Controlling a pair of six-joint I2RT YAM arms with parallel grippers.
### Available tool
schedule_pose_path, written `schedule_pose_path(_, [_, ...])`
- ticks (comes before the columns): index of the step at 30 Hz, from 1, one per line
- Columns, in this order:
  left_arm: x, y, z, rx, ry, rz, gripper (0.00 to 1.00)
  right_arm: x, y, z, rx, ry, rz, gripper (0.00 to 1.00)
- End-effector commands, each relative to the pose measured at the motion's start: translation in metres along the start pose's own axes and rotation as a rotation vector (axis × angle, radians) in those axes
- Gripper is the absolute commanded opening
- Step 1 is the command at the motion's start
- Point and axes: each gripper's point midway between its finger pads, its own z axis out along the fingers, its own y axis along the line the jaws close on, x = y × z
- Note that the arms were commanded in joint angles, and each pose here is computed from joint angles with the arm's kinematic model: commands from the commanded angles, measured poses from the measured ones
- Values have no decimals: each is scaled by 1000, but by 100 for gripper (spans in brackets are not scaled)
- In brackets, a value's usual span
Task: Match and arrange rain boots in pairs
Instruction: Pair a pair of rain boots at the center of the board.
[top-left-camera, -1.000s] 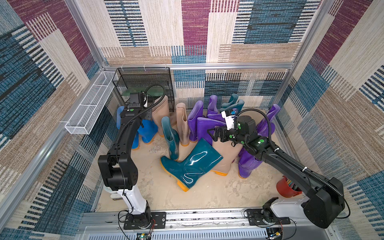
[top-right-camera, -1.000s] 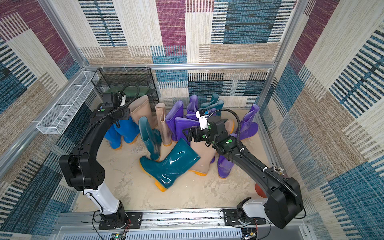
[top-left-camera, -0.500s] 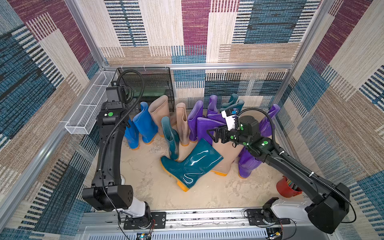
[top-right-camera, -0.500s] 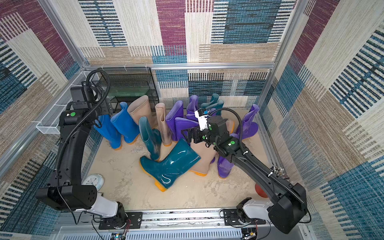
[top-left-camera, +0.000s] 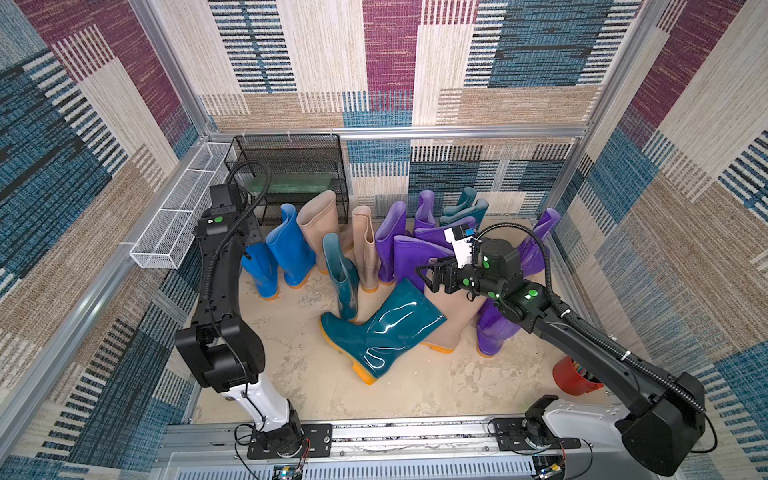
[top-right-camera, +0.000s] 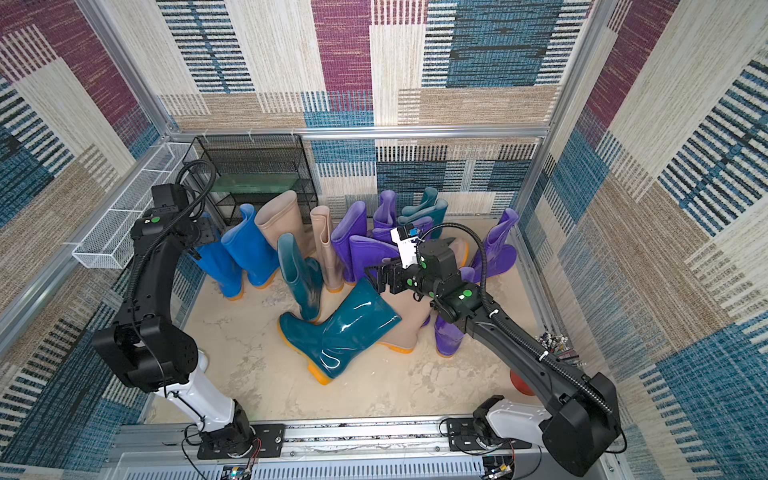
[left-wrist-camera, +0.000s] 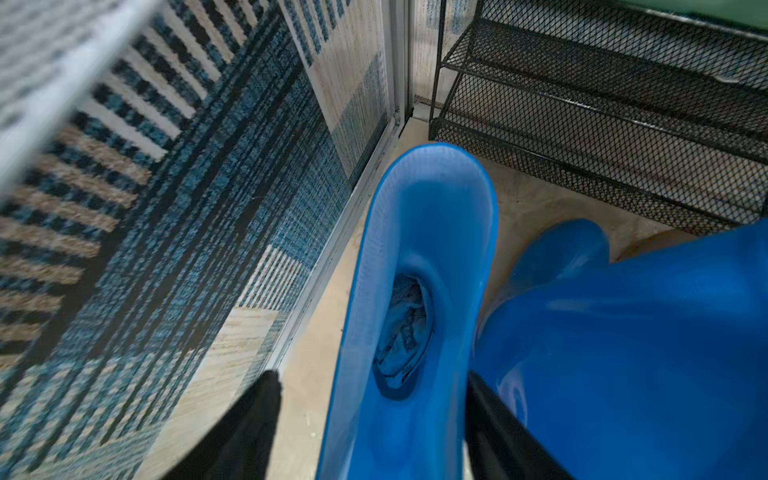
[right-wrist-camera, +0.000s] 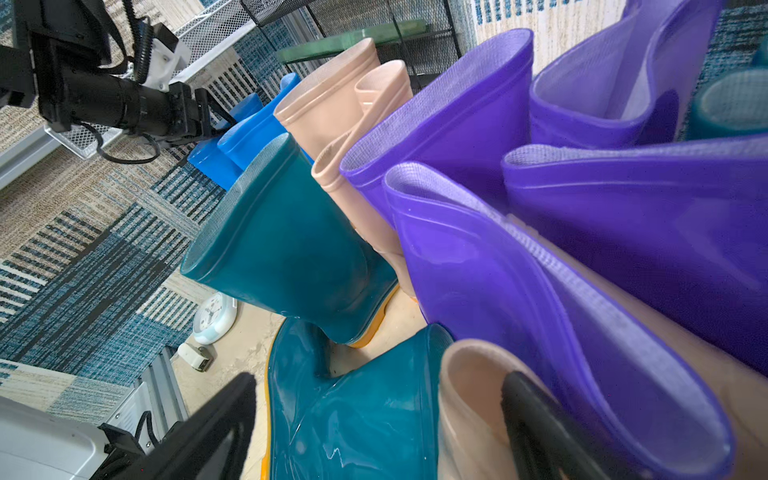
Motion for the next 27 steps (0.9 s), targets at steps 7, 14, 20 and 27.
schedule_pose_path(7, [-45,-36,2,153,-175,102,0,0,2,4,-20,9,-4,97])
schedule_pose_path(14, [-54,-68,-5,241,-236,209,0,-5,1,6,-7,3,7,97])
schedule_pose_path(20, [-52,-79,0,252,-251,249,0,-7,0,9,7,6,7,97])
schedule_pose_path(27, [-46,-69,-5,212,-262,222,19,-15,3,2,15,-5,-16,97])
